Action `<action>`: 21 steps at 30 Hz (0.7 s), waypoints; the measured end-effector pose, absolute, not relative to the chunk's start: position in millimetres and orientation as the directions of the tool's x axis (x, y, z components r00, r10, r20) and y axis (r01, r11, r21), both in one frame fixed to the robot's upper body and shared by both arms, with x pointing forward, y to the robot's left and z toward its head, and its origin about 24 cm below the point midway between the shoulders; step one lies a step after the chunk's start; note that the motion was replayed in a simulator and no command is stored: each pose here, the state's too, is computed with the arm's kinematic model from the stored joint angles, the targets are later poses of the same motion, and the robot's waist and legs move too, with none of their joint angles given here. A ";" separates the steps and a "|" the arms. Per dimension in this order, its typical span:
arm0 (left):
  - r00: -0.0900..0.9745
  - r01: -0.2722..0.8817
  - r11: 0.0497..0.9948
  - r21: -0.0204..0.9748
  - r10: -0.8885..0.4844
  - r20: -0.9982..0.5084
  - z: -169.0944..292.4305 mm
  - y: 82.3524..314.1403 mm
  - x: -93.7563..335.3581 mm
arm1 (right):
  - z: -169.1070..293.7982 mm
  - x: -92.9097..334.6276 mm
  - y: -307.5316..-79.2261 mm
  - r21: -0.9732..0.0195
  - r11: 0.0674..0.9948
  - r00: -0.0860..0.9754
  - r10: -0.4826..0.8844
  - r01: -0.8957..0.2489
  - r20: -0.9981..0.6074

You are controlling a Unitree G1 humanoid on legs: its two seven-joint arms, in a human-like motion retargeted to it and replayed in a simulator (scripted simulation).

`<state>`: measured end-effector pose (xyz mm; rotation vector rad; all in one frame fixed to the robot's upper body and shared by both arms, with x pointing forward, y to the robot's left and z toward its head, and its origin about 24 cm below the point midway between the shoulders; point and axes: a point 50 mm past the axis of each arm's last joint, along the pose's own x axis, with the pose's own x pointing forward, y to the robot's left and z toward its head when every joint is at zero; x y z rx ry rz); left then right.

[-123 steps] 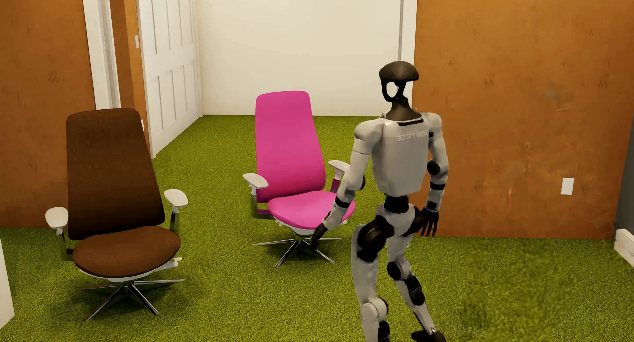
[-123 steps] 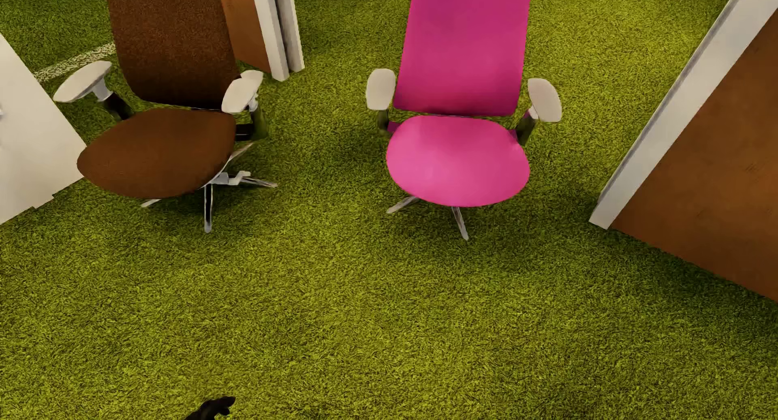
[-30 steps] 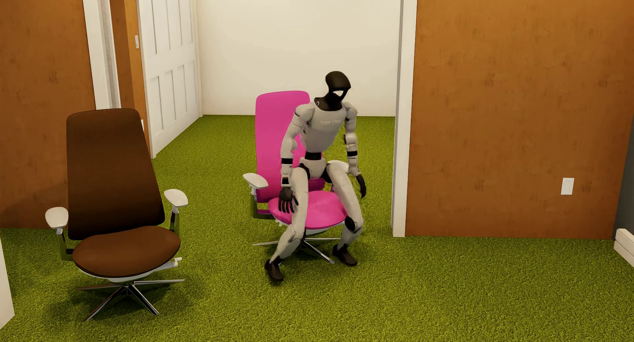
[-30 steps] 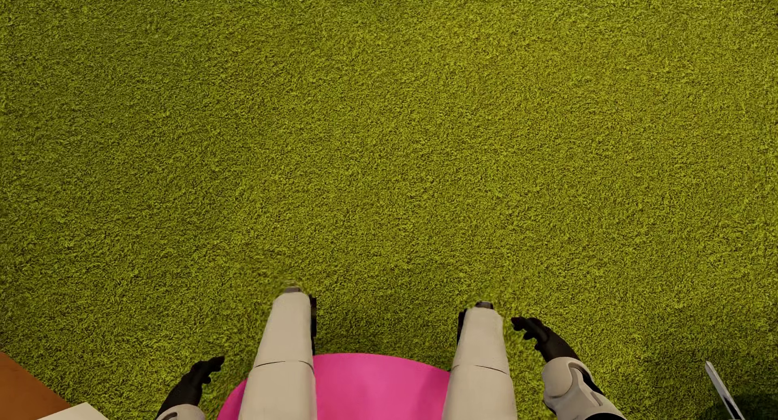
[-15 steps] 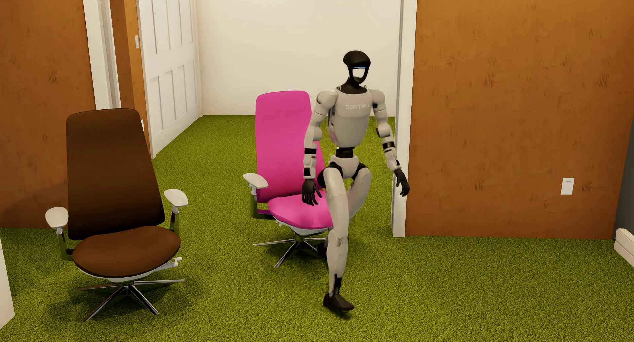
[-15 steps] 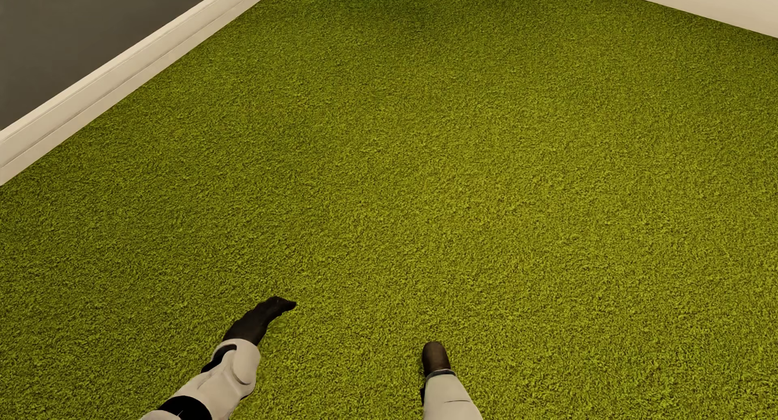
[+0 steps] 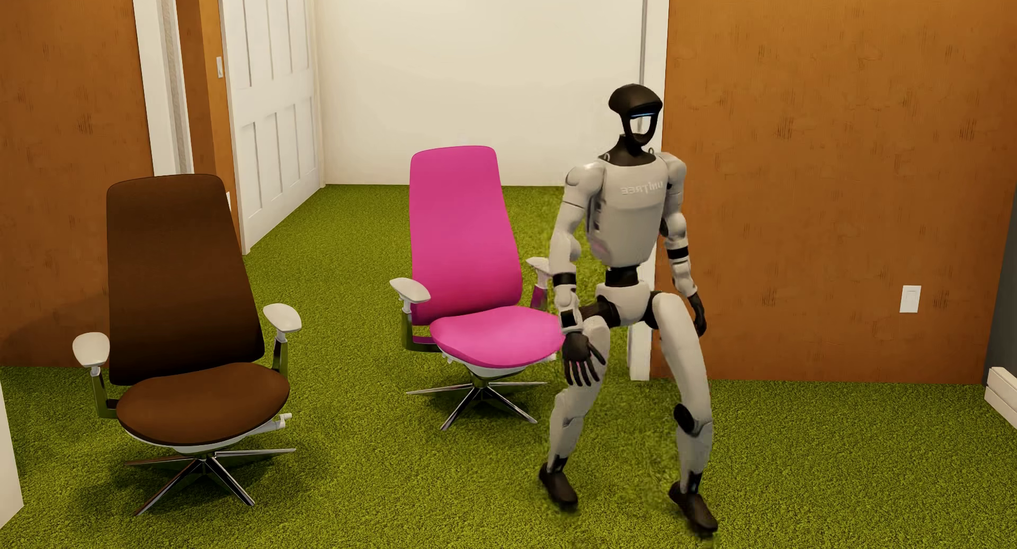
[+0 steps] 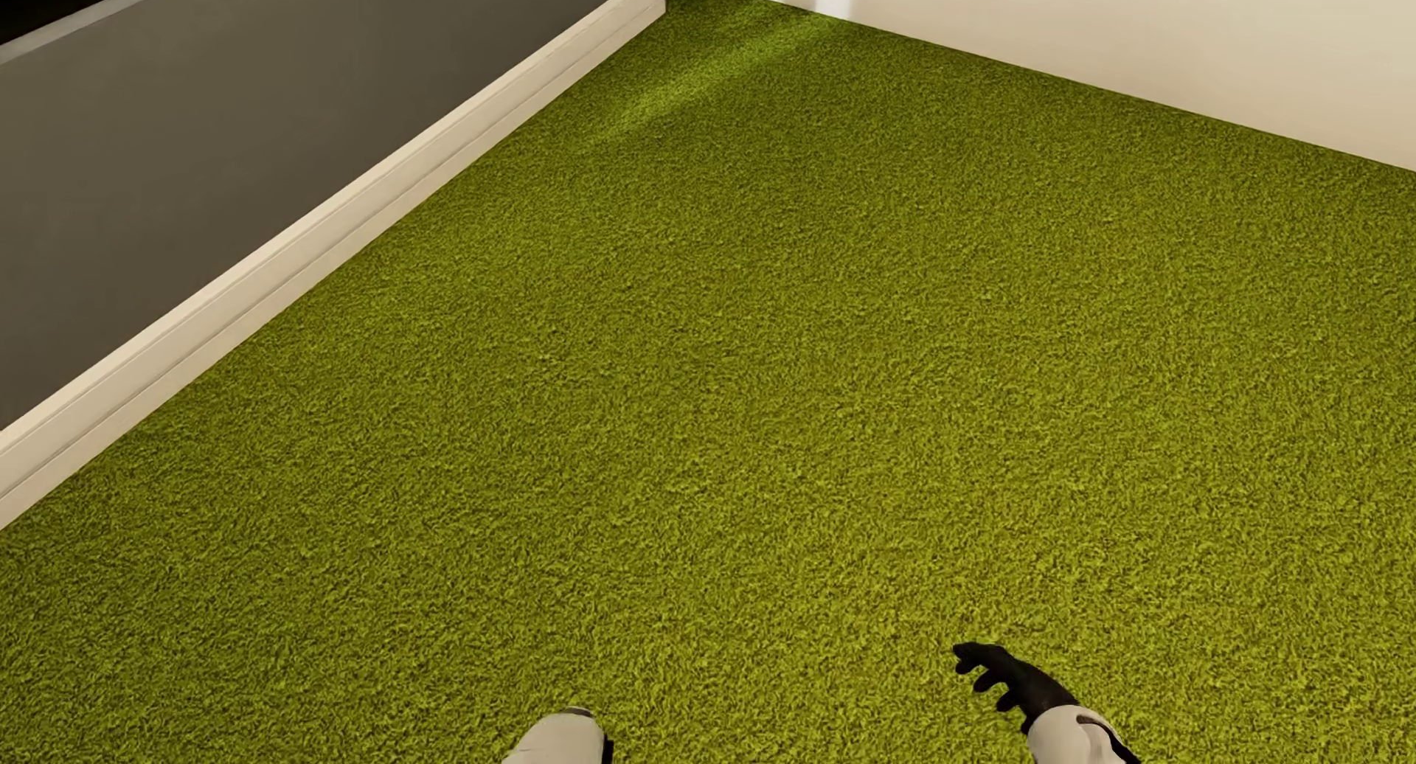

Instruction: Take a seat on the pink chair

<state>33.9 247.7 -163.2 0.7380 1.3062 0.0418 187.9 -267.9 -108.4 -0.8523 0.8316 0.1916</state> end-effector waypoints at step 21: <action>0.881 0.312 0.547 0.777 0.139 -0.451 -81.1 188.5 253.1 | -162.9 33.9 -241.9 -0.345 0.809 0.330 -0.200 -0.476 -0.923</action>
